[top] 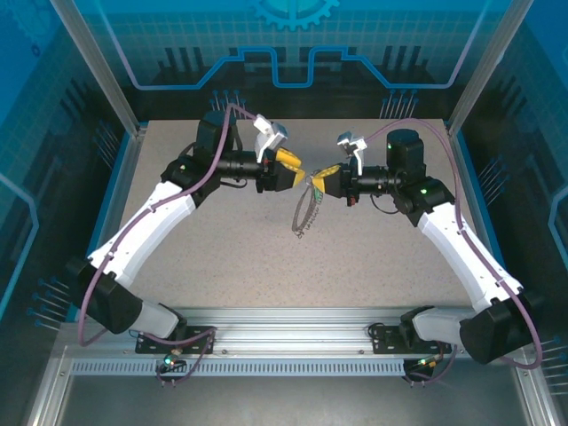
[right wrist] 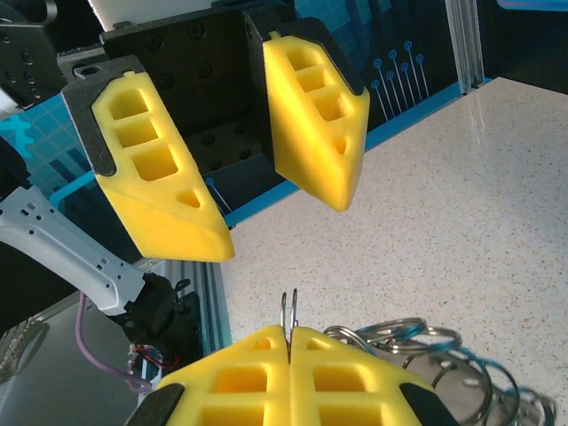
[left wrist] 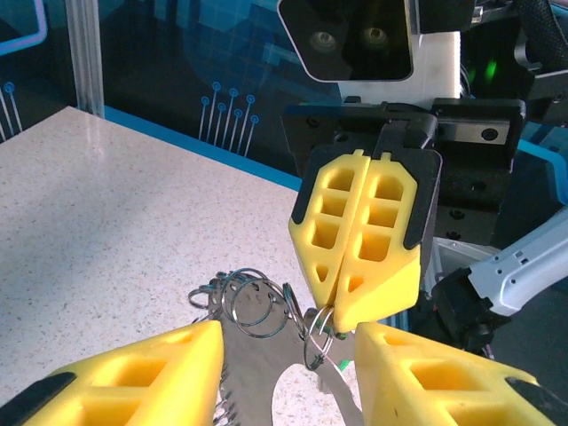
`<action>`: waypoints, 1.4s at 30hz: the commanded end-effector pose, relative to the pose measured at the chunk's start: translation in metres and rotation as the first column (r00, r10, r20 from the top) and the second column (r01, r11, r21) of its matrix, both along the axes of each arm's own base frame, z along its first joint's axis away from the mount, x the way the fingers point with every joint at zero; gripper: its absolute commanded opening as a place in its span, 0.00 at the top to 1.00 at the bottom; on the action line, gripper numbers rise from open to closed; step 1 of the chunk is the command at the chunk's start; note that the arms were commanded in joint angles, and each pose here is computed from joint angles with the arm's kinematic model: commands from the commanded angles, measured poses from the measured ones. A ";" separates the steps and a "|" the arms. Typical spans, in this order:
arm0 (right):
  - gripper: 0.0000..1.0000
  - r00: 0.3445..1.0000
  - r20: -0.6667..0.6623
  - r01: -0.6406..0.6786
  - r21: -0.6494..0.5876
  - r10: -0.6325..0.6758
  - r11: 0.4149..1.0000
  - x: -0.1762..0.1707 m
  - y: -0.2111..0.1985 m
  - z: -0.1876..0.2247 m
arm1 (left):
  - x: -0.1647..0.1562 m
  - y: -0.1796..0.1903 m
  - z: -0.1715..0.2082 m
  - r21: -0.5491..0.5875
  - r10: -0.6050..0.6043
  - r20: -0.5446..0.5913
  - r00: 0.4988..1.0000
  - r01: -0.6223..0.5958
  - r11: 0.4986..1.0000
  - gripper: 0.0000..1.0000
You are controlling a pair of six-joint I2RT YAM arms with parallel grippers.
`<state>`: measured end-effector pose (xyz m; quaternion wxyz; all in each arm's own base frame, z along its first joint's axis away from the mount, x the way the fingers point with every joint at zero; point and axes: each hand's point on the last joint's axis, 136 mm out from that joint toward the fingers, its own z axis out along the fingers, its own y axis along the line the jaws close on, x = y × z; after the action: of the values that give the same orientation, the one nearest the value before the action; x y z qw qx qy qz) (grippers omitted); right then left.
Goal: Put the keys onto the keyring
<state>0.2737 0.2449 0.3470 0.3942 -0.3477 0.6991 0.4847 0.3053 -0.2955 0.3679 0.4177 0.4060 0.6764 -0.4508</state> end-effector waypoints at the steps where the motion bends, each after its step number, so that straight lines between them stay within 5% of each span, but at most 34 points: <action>1: 1.00 0.999 0.040 -0.030 0.022 0.029 0.999 -0.002 -0.001 0.014 | -0.008 -0.001 0.005 -0.004 -0.059 -0.009 0.998 0.059 0.998 0.55; 21: 1.00 0.999 0.043 -0.032 0.039 0.030 0.999 0.001 0.000 0.018 | -0.008 -0.009 -0.003 -0.024 -0.124 -0.086 0.989 0.122 0.992 0.56; 42: 1.00 0.999 0.039 -0.027 0.046 0.025 0.999 0.002 0.000 0.018 | -0.012 -0.020 -0.005 -0.034 -0.161 -0.097 0.982 0.159 0.987 0.73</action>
<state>0.2750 0.2461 0.3503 0.3958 -0.3488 0.6924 0.4921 0.2967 -0.3095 0.3535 0.3527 0.4184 0.6711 -0.5001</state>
